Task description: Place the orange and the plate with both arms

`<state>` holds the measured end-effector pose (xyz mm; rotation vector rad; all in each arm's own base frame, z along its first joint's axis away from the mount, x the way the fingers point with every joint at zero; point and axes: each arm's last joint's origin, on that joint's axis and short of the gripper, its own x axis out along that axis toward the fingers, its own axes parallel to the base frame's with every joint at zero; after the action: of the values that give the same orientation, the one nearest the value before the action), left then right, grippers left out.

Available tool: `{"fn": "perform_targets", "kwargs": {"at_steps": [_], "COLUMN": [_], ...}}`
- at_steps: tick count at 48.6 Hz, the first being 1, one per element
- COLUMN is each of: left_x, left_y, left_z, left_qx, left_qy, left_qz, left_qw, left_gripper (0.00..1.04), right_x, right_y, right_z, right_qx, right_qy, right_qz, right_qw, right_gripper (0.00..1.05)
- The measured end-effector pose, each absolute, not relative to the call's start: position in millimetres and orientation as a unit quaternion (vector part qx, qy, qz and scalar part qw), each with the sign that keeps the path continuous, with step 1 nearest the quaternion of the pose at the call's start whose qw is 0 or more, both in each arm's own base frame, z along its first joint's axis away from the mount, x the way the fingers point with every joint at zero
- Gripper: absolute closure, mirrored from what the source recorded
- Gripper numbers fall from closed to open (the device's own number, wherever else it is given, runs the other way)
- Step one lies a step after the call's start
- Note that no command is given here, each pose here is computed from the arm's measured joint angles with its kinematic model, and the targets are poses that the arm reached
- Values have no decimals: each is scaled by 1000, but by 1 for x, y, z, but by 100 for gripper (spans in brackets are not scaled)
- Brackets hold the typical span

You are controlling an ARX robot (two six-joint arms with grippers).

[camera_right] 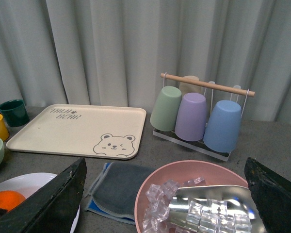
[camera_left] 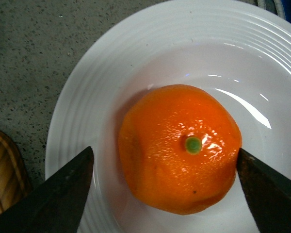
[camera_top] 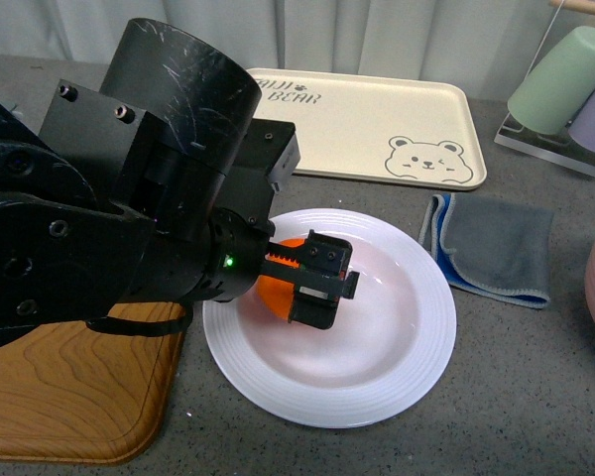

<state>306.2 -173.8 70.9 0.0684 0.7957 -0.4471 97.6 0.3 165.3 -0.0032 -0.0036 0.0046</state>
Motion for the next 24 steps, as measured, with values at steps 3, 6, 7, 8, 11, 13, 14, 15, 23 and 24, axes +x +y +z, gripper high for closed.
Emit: {"fn": "perform_targets", "kwargs": {"at_steps": [3,6,7,8,11,13,14,15,23,24], "left_x": [306,306,306,305,304,303,303,303,288,283], "left_y": [-172,-170,-170,-169,-167,-166,-165,-165,-143,-135], "left_z": [76,83,86,91,100,103,106,107,88,86], "left_qx": [25,24,23,21,18,16,15,14,54,54], "left_qy": [378,368,363,357,342,336,332,331,178,163], "left_qz": [-220,-216,-215,-216,-210,-210,-210,-210,-68,-47], "left_qw": [899,904,906,909,916,918,919,920,980,984], "left_gripper": [7,6,7,7,7,7,7,7,30,35], "right_x": [98,98,98,98,98,98,98,98,98,98], "right_y": [0,0,0,0,0,0,0,0,0,0], "right_z": [165,165,165,165,165,165,165,165,165,165], "right_qx": [-2,-2,-2,-2,-2,-2,-2,-2,-2,-2], "right_qy": [-2,-2,-2,-2,-2,-2,-2,-2,-2,-2], "right_qz": [2,2,2,2,2,2,2,2,2,2], "right_qw": [1000,1000,1000,1000,1000,1000,1000,1000,1000,1000], "right_gripper": [9,9,9,9,9,9,9,9,9,9]}}
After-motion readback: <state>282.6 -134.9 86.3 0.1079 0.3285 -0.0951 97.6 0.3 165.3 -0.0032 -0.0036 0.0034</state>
